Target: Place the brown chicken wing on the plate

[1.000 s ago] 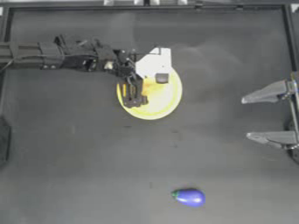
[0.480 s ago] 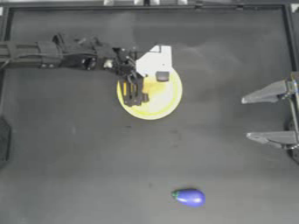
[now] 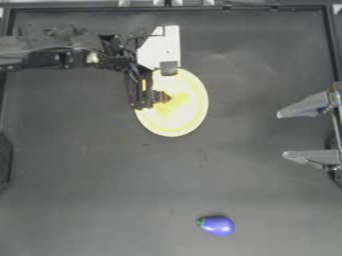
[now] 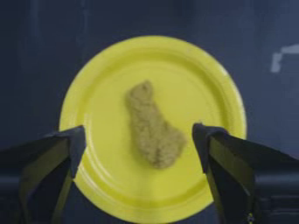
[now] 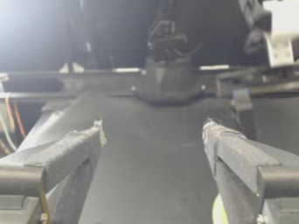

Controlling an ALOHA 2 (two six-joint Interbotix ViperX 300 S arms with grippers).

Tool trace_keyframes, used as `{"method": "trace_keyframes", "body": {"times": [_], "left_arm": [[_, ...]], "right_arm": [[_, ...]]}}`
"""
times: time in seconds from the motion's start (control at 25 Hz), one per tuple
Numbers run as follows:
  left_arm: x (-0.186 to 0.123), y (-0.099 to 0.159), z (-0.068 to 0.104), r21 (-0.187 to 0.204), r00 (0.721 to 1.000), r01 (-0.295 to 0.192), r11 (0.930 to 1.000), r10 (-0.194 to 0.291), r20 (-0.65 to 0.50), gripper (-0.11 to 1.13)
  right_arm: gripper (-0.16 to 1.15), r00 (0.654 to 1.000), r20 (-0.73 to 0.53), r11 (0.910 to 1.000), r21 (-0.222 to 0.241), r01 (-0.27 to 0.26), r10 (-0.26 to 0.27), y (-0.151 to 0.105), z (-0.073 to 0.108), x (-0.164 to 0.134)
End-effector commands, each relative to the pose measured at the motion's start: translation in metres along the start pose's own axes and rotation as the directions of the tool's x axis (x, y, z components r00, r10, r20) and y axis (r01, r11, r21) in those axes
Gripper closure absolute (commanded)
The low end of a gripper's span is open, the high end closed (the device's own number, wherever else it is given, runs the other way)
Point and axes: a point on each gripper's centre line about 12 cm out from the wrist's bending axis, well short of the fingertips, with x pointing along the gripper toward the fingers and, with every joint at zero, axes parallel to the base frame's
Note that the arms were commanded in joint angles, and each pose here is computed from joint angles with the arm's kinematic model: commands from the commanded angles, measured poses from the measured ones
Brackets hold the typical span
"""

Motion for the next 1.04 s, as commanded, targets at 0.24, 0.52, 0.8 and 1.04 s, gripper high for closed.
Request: {"method": "trace_keyframes", "body": {"times": [0.24, 0.52, 0.8, 1.04], "left_arm": [[-0.070, -0.036, 0.033, 0.069, 0.976, -0.014, 0.9975, -0.001, 0.219, 0.02], [-0.100, -0.058, 0.026, 0.046, 0.937, -0.020, 0.9987, 0.002, 0.350, 0.02], [-0.131, -0.080, 0.010, 0.018, 0.879, -0.002, 0.9998, -0.007, 0.477, 0.04], [-0.147, -0.100, -0.005, -0.007, 0.830, 0.049, 0.9988, -0.037, 0.556, 0.04]], "right_arm": [[0.00, 1.000, 0.014, 1.0000, 0.001, 0.000, 0.000, 0.000, 0.004, 0.001], [0.00, 1.000, 0.012, 1.0000, 0.001, 0.000, 0.000, 0.000, 0.004, 0.001], [0.00, 1.000, 0.011, 0.9999, 0.010, 0.003, -0.003, 0.000, 0.004, 0.001], [0.00, 1.000, 0.011, 0.9999, 0.012, 0.003, -0.003, 0.000, 0.004, 0.001]]}}
